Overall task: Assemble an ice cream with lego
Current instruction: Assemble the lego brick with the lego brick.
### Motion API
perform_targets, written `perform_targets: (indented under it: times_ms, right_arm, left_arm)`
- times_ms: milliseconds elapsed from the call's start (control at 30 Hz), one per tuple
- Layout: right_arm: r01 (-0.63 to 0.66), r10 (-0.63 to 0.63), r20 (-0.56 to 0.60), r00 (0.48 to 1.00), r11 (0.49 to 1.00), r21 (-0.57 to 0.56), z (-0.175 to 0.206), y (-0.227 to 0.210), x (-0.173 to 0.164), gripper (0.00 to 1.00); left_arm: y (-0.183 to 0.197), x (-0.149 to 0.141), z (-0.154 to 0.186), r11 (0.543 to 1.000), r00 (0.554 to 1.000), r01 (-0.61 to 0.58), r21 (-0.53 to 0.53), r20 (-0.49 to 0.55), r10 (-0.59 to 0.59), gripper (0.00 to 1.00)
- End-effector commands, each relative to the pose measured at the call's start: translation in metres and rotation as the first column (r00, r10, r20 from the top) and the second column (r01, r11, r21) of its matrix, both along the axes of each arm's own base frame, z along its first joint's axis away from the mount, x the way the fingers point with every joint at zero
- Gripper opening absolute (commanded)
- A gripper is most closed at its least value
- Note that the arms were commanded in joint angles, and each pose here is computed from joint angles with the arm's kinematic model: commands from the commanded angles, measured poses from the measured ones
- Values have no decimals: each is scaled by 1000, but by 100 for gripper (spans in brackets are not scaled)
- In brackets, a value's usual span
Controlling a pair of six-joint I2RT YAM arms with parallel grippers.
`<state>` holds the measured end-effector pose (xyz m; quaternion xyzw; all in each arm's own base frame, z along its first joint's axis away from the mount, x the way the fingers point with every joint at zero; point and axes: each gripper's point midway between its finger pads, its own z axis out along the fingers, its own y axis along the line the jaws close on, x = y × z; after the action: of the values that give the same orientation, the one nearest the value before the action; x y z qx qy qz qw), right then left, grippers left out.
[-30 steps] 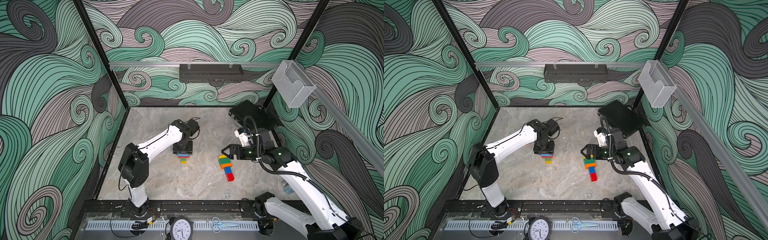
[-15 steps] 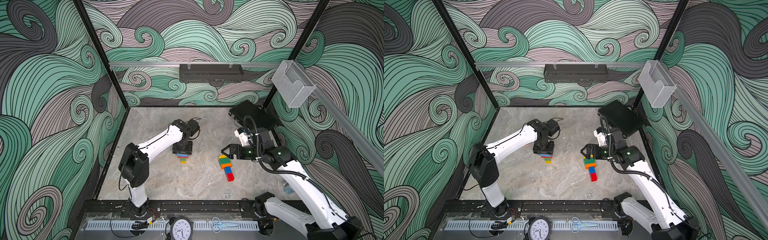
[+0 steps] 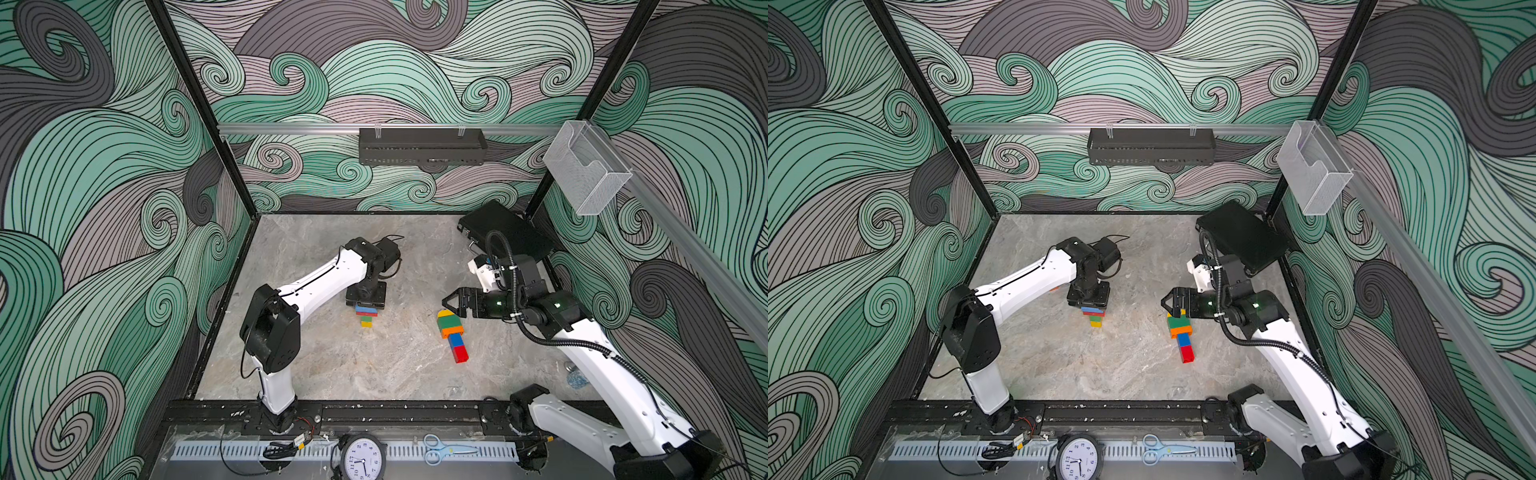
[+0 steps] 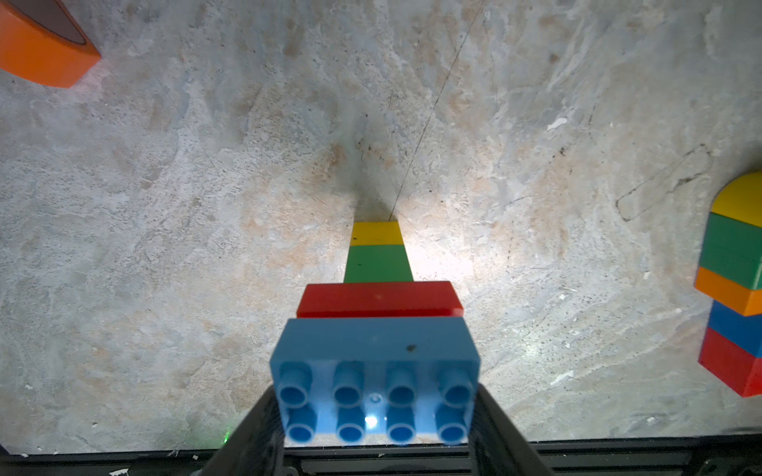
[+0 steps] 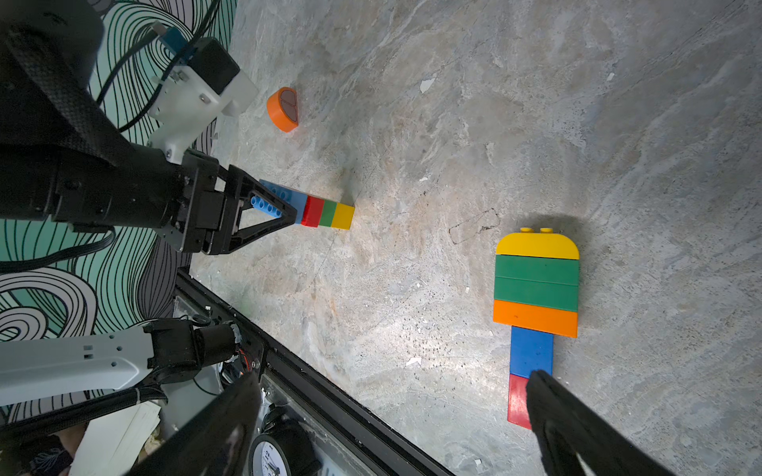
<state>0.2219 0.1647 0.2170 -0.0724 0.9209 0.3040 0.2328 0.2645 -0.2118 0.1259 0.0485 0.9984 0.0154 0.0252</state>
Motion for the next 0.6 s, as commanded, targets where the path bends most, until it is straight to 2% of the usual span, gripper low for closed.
perform_targets:
  times_ms: [0,367,567]
  right_arm:
    - [4,-4,20,1000,1000,-1,9,-1,2,100]
    - [8,-8,17,1000,1000,-4,8,-3,0,100]
    - [12,-12,18,1000,1000,-8,10,-4,-1,100]
  left_arm:
    - [2,-6,-6,1000,999,13,18,-31,-13,33]
    - [16,-21,-19,993,989,74,97,-136,-61,30]
    - [14,-14,-13,989,987,114,96,-123,-102,28]
